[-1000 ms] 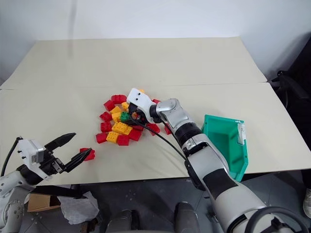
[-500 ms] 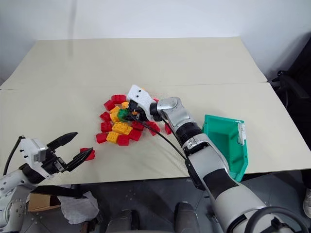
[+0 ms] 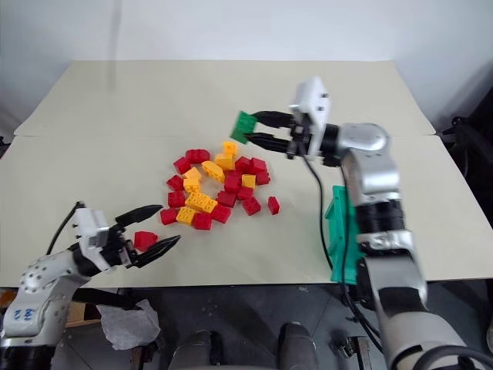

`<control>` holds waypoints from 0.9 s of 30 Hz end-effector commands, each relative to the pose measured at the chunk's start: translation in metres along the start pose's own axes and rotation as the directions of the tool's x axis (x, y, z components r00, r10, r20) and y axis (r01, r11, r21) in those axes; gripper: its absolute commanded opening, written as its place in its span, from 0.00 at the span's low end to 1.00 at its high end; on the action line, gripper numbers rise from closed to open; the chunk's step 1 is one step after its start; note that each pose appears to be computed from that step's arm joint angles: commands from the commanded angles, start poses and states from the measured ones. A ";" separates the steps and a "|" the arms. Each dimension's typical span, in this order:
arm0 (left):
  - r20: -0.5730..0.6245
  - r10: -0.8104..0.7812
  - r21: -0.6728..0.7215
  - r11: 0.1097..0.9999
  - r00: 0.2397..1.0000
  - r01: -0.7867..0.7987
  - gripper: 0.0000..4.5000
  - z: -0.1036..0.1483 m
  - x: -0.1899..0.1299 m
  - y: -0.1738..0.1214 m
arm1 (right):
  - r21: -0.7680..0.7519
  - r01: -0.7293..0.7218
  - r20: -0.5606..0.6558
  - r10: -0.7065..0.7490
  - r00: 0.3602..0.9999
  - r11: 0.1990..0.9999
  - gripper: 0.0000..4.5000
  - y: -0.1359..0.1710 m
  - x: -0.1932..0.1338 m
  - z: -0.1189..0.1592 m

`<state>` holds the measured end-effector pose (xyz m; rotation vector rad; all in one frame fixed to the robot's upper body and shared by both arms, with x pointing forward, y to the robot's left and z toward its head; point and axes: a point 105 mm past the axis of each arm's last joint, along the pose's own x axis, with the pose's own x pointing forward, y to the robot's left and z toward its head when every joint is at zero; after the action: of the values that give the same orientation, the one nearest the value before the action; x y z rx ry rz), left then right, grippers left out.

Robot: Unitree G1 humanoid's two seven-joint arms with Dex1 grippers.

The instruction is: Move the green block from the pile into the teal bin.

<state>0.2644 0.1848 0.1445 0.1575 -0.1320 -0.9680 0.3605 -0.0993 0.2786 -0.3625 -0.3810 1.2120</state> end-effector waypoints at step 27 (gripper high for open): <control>0.000 -0.184 -0.007 0.983 0.983 0.184 1.00 -0.006 0.018 -0.004 | -0.130 0.567 -0.228 -0.581 0.781 0.813 0.34 0.040 -0.210 0.031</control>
<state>0.2748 0.1691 0.1284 0.1455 -0.0687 -1.1418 0.2625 -0.2792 0.2501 -0.3699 -0.2277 0.5706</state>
